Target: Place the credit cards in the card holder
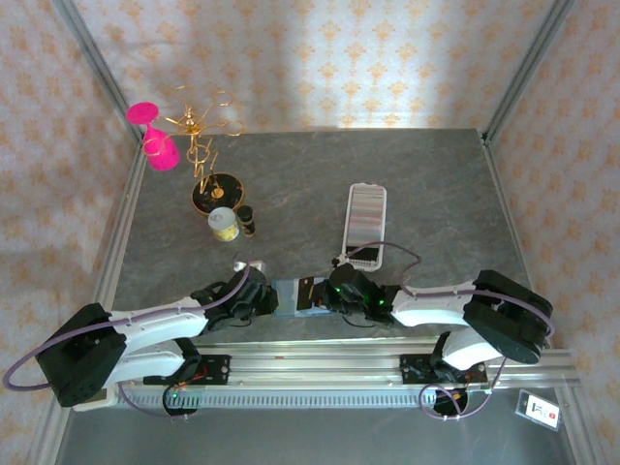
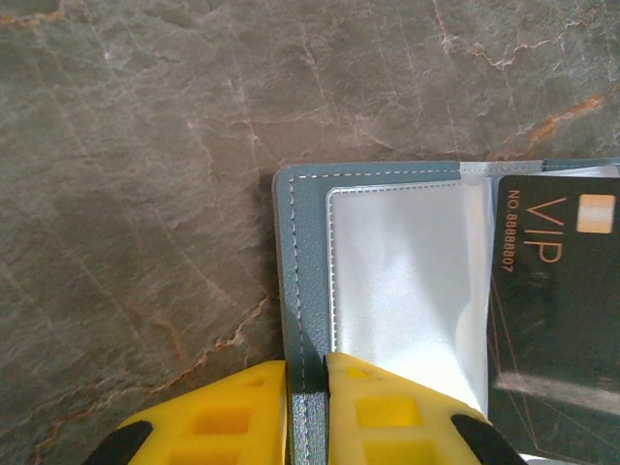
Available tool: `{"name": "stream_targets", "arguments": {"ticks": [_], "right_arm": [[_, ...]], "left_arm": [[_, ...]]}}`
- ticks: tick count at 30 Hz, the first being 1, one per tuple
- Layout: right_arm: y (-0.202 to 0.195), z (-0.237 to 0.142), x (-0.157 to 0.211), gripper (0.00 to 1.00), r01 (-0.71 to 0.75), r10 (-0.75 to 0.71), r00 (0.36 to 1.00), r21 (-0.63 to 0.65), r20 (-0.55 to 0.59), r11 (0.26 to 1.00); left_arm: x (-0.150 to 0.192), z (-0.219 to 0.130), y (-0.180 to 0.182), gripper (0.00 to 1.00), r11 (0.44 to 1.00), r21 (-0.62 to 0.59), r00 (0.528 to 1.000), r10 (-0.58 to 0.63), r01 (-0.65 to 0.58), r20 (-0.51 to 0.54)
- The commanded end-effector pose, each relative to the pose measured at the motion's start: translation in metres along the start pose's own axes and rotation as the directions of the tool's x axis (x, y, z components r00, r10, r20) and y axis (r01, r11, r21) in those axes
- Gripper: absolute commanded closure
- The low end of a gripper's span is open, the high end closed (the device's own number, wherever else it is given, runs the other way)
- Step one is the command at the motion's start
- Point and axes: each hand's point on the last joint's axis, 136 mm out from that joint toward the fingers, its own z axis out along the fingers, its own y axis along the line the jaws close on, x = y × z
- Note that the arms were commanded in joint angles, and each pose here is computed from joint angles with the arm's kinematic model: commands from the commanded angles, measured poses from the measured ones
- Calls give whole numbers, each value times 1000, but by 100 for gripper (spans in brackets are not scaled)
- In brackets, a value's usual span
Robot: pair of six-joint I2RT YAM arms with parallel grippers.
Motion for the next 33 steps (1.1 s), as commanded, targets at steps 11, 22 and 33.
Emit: {"name": "stream_targets", "arguments": {"ticks": [11, 22, 33], "right_arm": [[3, 6, 14, 100, -21, 19, 998, -37, -55, 999], [15, -3, 7, 100, -74, 73, 997, -122, -15, 990], [20, -1, 7, 100, -93, 91, 996, -166, -18, 982]], "left_arm": [[7, 3, 10, 85, 999, -28, 1000, 18, -18, -10], [8, 4, 11, 85, 999, -31, 1000, 17, -18, -12], [9, 4, 12, 85, 999, -30, 1000, 14, -14, -13]]}}
